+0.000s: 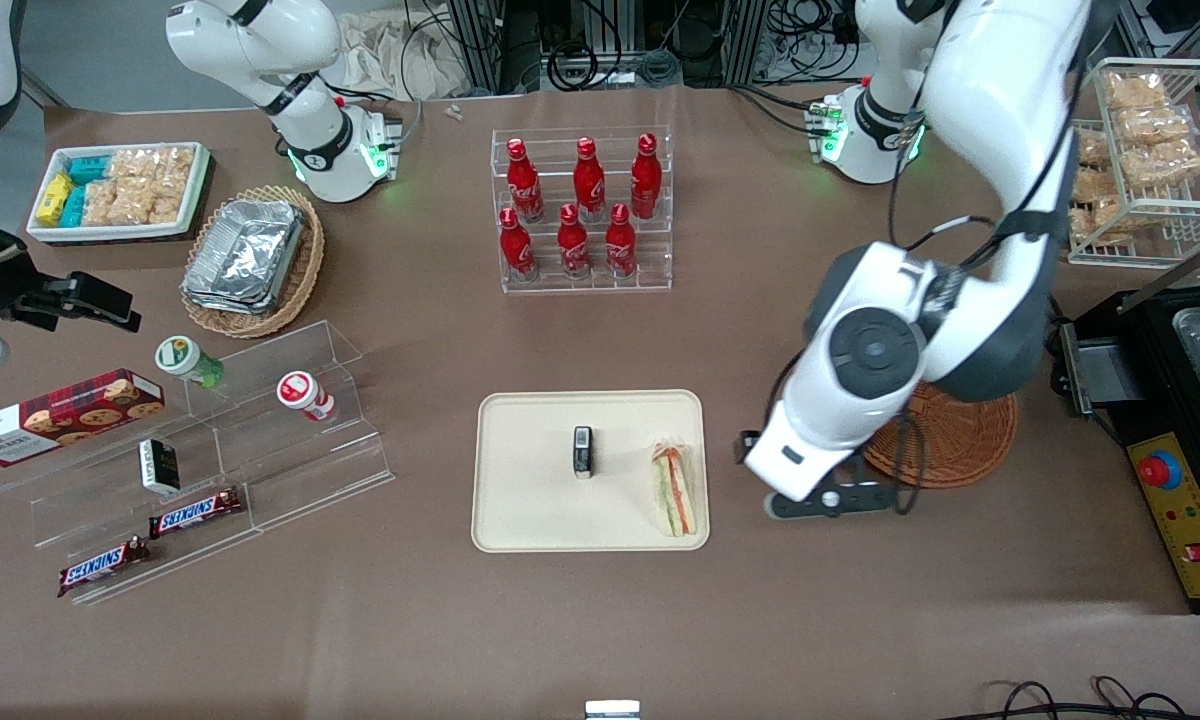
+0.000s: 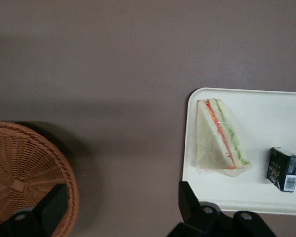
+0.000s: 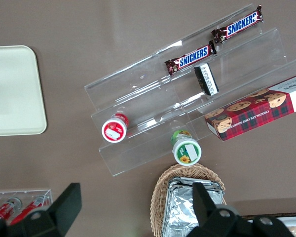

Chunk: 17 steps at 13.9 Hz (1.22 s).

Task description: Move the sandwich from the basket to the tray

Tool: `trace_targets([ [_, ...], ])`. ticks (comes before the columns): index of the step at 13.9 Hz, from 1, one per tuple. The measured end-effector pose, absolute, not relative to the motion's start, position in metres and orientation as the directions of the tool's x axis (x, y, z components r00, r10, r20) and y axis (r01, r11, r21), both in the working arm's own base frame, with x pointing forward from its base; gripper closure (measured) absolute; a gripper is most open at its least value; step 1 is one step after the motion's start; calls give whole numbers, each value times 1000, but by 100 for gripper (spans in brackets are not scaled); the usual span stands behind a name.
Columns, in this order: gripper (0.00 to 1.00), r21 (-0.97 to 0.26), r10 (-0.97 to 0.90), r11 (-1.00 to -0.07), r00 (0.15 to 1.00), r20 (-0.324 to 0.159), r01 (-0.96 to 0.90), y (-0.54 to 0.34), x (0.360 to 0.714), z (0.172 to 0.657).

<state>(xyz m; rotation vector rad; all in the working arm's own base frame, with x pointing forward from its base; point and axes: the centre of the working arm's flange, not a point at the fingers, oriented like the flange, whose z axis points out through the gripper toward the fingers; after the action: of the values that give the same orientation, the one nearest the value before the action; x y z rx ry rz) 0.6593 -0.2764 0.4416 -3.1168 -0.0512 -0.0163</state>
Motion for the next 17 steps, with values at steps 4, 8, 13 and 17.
trace_targets([
  [4, 11, -4, -30, -1000, 999, -43, -31, -201, 635, 476],
  [8, 2, 2, -91, -996, 995, -50, -91, -116, 611, 499],
  [13, 0, 27, -46, -999, 997, -56, -44, -40, 589, 519],
  [17, 0, 18, -47, -999, 998, -30, -47, -33, 593, 529],
])
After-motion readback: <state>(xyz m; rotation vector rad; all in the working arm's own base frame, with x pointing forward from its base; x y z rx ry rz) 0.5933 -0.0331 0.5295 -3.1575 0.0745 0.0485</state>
